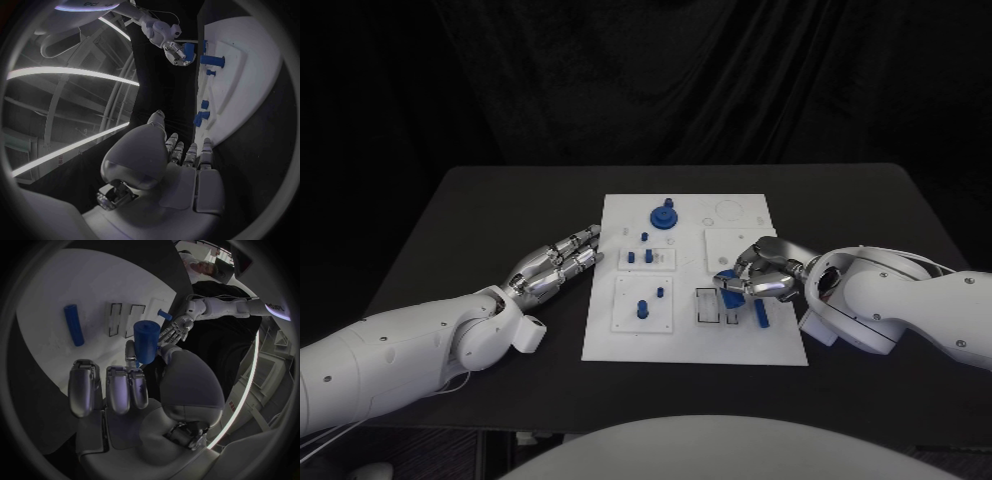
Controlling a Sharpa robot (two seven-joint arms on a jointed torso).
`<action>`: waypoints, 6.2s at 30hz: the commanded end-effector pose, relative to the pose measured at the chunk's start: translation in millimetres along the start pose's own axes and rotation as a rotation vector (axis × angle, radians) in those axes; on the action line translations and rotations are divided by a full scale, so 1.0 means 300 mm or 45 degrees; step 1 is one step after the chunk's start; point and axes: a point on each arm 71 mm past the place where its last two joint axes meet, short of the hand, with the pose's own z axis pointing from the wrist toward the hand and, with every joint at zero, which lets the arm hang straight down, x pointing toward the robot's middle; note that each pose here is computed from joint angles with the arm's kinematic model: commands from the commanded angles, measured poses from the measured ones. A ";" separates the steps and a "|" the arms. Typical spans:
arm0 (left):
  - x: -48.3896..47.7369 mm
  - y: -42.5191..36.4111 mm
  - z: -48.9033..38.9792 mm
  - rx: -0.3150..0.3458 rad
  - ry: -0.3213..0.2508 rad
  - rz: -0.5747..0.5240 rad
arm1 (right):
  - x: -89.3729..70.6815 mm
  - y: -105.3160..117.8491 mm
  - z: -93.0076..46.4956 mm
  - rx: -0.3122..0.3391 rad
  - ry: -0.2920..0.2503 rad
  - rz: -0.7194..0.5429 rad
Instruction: Assemble the parts on the task board
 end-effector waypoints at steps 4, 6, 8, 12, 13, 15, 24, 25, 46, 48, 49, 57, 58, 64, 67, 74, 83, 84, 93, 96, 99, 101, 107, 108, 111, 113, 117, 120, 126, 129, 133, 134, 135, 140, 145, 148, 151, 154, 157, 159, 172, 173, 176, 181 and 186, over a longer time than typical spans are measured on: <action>0.005 -0.010 0.001 0.054 0.010 -0.019 | 0.021 -0.003 0.012 0.045 0.087 0.032; 0.007 -0.009 0.002 0.054 0.012 -0.020 | 0.027 -0.005 0.015 0.063 0.106 0.025; 0.008 -0.009 0.004 0.054 0.014 -0.021 | 0.033 -0.007 0.017 0.081 0.124 0.018; 0.010 -0.007 0.006 0.054 0.017 -0.024 | 0.044 -0.013 0.022 0.117 0.159 -0.001; 0.010 -0.007 0.007 0.054 0.017 -0.024 | 0.047 -0.015 0.023 0.124 0.166 -0.009; 0.010 -0.006 0.007 0.054 0.018 -0.024 | 0.051 -0.018 0.024 0.135 0.178 -0.022; 0.010 -0.004 0.007 0.052 0.018 -0.026 | 0.058 -0.022 0.032 0.157 0.200 -0.048; 0.010 -0.004 0.007 0.052 0.018 -0.026 | 0.058 -0.022 0.034 0.156 0.200 -0.049; 0.010 0.005 0.004 0.045 0.019 -0.030 | 0.049 -0.013 0.037 0.088 0.131 -0.075; 0.011 0.006 0.004 0.045 0.019 -0.031 | 0.044 -0.008 0.034 0.058 0.105 -0.081; 0.011 0.006 0.004 0.044 0.019 -0.031 | 0.042 -0.006 0.033 0.043 0.092 -0.081; 0.011 0.009 0.002 0.043 0.019 -0.032 | -0.002 0.041 0.005 -0.217 -0.166 -0.180; 0.011 0.009 0.001 0.043 0.018 -0.032 | -0.011 0.048 -0.003 -0.266 -0.218 -0.227; 0.007 0.009 -0.003 0.042 0.012 -0.029 | -0.036 0.063 -0.047 -0.459 -0.387 -0.429; 0.007 0.009 -0.004 0.043 0.010 -0.028 | -0.027 0.054 -0.064 -0.523 -0.406 -0.508; 0.008 0.009 -0.002 0.045 0.012 -0.029 | 0.010 0.034 -0.068 -0.587 -0.361 -0.576; 0.007 0.010 -0.004 0.045 0.010 -0.028 | 0.037 0.027 -0.060 -0.600 -0.293 -0.607; 0.007 0.010 -0.004 0.045 0.010 -0.029 | 0.039 0.027 -0.058 -0.598 -0.285 -0.609; 0.010 0.011 -0.002 0.044 0.014 -0.031 | 0.065 0.025 -0.037 -0.576 -0.207 -0.632; 0.010 0.011 -0.003 0.044 0.014 -0.032 | 0.075 0.022 -0.030 -0.563 -0.183 -0.637; 0.009 0.011 -0.004 0.043 0.013 -0.031 | 0.086 0.016 -0.021 -0.544 -0.154 -0.644; 0.008 0.011 -0.005 0.042 0.012 -0.031 | 0.091 0.013 -0.017 -0.535 -0.139 -0.648; 0.007 0.012 -0.004 0.041 0.013 -0.031 | 0.109 0.002 -0.004 -0.500 -0.090 -0.660; 0.007 0.012 -0.004 0.041 0.013 -0.031 | 0.111 0.000 -0.003 -0.495 -0.084 -0.662; 0.008 0.012 -0.003 0.040 0.014 -0.032 | 0.117 -0.007 0.001 -0.471 -0.064 -0.667; 0.008 0.013 -0.003 0.039 0.014 -0.032 | 0.119 -0.012 0.003 -0.451 -0.052 -0.671; 0.007 0.014 -0.003 0.038 0.013 -0.031 | 0.122 -0.025 0.008 -0.400 -0.027 -0.683; 0.007 0.014 -0.003 0.037 0.013 -0.031 | 0.122 -0.027 0.009 -0.392 -0.024 -0.684; 0.006 0.017 -0.005 0.035 0.012 -0.032 | 0.117 -0.037 0.013 -0.353 -0.036 -0.683; 0.005 0.018 -0.006 0.034 0.011 -0.032 | 0.114 -0.036 0.013 -0.354 -0.052 -0.678; 0.006 0.020 -0.006 0.033 0.011 -0.033 | 0.112 -0.034 0.014 -0.357 -0.066 -0.673; 0.006 0.021 -0.006 0.033 0.011 -0.033 | 0.111 -0.033 0.014 -0.359 -0.074 -0.670; 0.007 0.021 -0.005 0.033 0.012 -0.033 | 0.109 -0.032 0.014 -0.363 -0.087 -0.665; 0.007 0.023 -0.006 0.032 0.011 -0.034 | 0.097 -0.021 0.008 -0.375 -0.182 -0.662; 0.006 0.025 -0.009 0.032 0.010 -0.035 | 0.089 -0.015 -0.009 -0.367 -0.285 -0.704; 0.006 0.025 -0.011 0.032 0.009 -0.035 | 0.089 -0.016 -0.019 -0.367 -0.323 -0.720; 0.006 0.026 -0.011 0.031 0.009 -0.035 | 0.098 -0.021 -0.031 -0.366 -0.354 -0.728; 0.006 0.026 -0.012 0.031 0.008 -0.036 | 0.111 -0.029 -0.038 -0.367 -0.372 -0.733; 0.005 0.026 -0.015 0.030 0.008 -0.036 | 0.132 -0.040 -0.042 -0.369 -0.392 -0.735; 0.004 0.026 -0.016 0.030 0.007 -0.036 | 0.142 -0.044 -0.042 -0.371 -0.399 -0.731; 0.005 0.030 -0.020 0.023 0.009 -0.041 | 0.189 -0.041 -0.035 -0.407 -0.399 -0.708; 0.006 0.030 -0.020 0.023 0.010 -0.041 | 0.191 -0.040 -0.035 -0.410 -0.400 -0.706; 0.006 0.031 -0.020 0.021 0.011 -0.042 | 0.192 -0.038 -0.036 -0.418 -0.408 -0.700; 0.005 0.032 -0.023 0.016 0.010 -0.043 | 0.192 -0.031 -0.040 -0.441 -0.427 -0.685; 0.005 0.033 -0.023 0.013 0.011 -0.044 | 0.196 -0.028 -0.040 -0.444 -0.418 -0.688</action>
